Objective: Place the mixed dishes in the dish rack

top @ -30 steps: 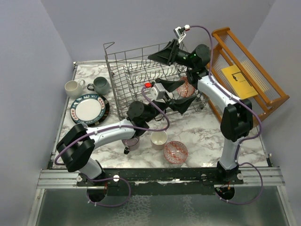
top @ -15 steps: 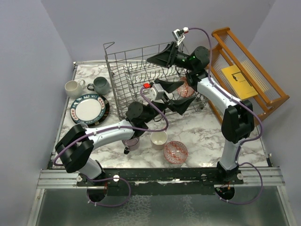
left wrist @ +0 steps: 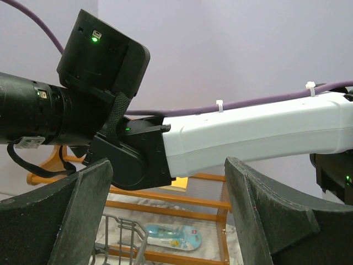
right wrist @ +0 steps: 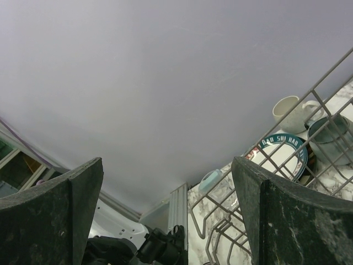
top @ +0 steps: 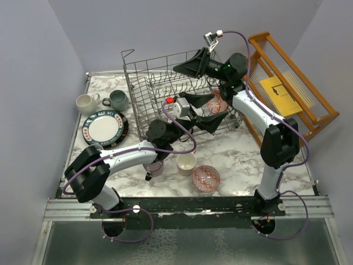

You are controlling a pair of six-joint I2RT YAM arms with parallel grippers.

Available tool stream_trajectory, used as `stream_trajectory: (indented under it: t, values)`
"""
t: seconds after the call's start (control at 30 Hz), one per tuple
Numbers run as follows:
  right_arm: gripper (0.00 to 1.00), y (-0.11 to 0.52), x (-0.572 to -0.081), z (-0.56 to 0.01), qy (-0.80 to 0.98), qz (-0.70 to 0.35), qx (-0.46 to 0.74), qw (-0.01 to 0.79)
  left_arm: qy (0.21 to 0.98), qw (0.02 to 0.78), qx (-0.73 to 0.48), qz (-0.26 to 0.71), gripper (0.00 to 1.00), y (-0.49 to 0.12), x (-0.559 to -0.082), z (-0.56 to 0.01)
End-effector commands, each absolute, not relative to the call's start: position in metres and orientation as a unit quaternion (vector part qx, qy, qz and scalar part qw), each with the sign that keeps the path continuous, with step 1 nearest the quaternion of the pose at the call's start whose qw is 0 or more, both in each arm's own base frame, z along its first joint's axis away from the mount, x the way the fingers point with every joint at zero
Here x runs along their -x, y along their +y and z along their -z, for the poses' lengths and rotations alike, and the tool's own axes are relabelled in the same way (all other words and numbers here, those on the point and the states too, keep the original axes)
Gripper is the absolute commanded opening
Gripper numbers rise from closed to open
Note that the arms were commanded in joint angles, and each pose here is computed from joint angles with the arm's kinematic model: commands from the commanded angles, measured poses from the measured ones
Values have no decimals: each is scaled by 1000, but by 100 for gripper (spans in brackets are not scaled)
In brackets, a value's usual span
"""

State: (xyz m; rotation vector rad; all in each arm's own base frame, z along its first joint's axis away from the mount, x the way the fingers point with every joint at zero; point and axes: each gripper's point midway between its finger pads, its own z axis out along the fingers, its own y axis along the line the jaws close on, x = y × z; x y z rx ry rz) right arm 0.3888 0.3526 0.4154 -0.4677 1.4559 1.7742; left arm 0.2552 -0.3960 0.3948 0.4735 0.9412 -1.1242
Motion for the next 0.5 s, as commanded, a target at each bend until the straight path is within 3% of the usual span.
stream_trajectory:
  t: [0.0,0.47]
  values:
    - [99,351,-379,-442,549,-695,201,419,403,724,-216,517,85,-391,-249,-404]
    - [99,354,-376,-446,547,-693,202,424,398,725,-216,519,85,-388,-246,-407]
